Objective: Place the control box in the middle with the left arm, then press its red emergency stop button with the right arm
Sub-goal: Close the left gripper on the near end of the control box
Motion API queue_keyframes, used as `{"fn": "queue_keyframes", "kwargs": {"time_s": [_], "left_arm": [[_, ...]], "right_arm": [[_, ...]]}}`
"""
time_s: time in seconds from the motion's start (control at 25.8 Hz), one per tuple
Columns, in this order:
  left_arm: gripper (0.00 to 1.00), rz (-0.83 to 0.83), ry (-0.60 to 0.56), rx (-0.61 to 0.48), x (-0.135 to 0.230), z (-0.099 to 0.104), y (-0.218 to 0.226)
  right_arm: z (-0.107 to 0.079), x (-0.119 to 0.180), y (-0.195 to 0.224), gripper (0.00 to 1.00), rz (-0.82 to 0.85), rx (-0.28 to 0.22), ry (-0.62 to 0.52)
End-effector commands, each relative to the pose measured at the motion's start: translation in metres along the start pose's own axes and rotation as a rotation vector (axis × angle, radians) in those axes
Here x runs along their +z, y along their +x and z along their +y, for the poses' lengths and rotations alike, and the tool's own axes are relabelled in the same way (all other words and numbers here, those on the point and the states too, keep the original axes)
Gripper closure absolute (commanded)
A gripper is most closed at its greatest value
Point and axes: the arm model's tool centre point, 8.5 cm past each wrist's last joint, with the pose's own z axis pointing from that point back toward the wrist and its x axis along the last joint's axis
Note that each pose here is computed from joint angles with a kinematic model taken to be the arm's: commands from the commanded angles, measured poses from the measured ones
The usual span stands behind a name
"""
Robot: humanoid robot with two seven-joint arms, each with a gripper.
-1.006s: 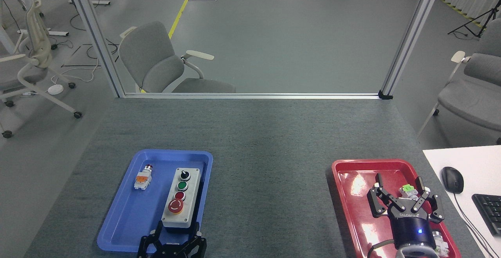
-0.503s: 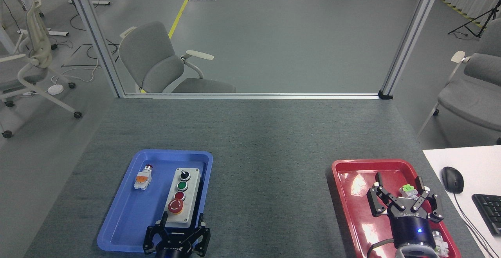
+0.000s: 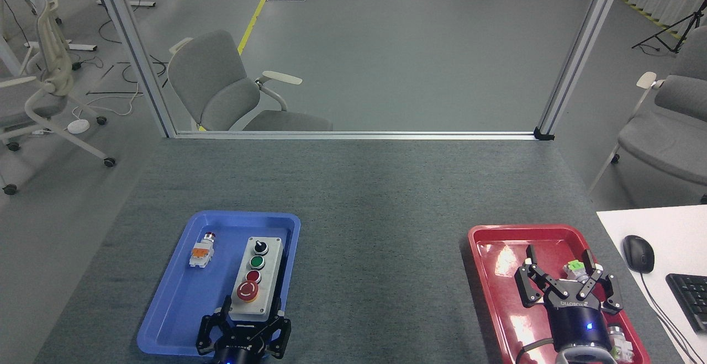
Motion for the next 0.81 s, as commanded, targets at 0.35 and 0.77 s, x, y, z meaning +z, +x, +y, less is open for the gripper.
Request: {"fn": "queue_keyframes", "kwargs": {"time_s": [0.35,0.77], "left_arm": [[0.01,0.004,-0.006,-0.007,0.000,-0.003,-0.002],[0.01,0.005,-0.035,-0.007,-0.011,-0.011,-0.002]], "right_arm": [[0.007,0.003,0.010,0.01,-0.034,-0.021,0.024],[0.014,0.004,0.019,0.01,-0.061,-0.040,0.089]]}}
